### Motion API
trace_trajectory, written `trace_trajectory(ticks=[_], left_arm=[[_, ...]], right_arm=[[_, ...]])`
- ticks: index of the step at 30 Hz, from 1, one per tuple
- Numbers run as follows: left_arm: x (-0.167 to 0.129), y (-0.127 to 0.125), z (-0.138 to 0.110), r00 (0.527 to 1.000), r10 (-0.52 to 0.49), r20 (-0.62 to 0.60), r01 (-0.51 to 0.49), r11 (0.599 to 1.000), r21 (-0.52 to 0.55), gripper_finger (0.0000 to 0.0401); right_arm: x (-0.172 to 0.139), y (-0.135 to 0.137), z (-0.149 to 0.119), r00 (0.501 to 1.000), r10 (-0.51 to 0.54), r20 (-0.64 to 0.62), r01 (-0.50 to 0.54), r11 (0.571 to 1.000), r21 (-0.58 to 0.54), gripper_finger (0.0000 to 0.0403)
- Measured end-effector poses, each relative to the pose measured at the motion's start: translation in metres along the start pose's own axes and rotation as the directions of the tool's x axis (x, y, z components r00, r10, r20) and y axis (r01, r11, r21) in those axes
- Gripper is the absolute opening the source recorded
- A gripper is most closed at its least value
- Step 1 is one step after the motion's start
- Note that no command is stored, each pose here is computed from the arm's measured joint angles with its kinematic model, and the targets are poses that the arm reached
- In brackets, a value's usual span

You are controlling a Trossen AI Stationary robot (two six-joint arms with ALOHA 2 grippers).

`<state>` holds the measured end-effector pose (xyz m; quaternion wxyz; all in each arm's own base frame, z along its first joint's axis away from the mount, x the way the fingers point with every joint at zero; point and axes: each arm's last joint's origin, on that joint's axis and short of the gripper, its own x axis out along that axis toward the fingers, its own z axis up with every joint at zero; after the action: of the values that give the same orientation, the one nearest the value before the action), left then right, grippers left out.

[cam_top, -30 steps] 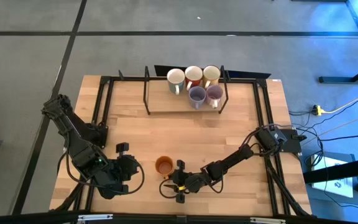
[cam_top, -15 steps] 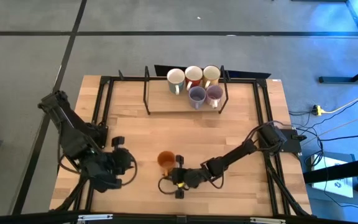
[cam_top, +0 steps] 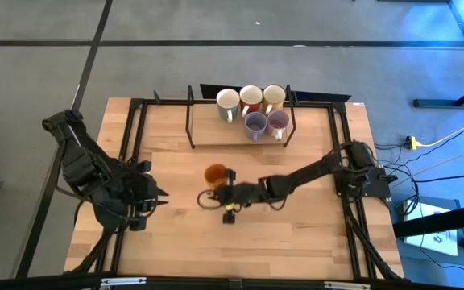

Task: Place coffee mugs
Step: Put the orange mug on the shelf

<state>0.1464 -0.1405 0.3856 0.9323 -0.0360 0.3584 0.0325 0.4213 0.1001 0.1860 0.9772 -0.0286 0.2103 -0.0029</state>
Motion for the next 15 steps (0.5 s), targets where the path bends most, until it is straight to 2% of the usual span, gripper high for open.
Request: trace_trajectory(ticks=[4, 9, 15], left_arm=[[-0.001, 0.001, 0.001, 1.0, 0.021, 0.021, -0.021, 1.0, -0.002, 0.0089], [-0.001, 0.002, 0.001, 0.998, 0.048, 0.047, -0.047, 0.999, -0.019, 0.0089], [-0.001, 0.004, 0.003, 0.988, 0.112, 0.107, -0.11, 0.994, -0.029, 0.0089]], right_arm=[[-0.009, -0.035, -0.004, 0.998, -0.012, 0.054, 0.011, 1.0, 0.008, 0.0005], [-0.019, -0.076, -0.007, 0.989, -0.044, 0.138, 0.051, 0.998, -0.044, 0.0005], [-0.017, -0.119, -0.013, 0.992, -0.061, 0.113, 0.071, 0.993, -0.094, 0.0006]])
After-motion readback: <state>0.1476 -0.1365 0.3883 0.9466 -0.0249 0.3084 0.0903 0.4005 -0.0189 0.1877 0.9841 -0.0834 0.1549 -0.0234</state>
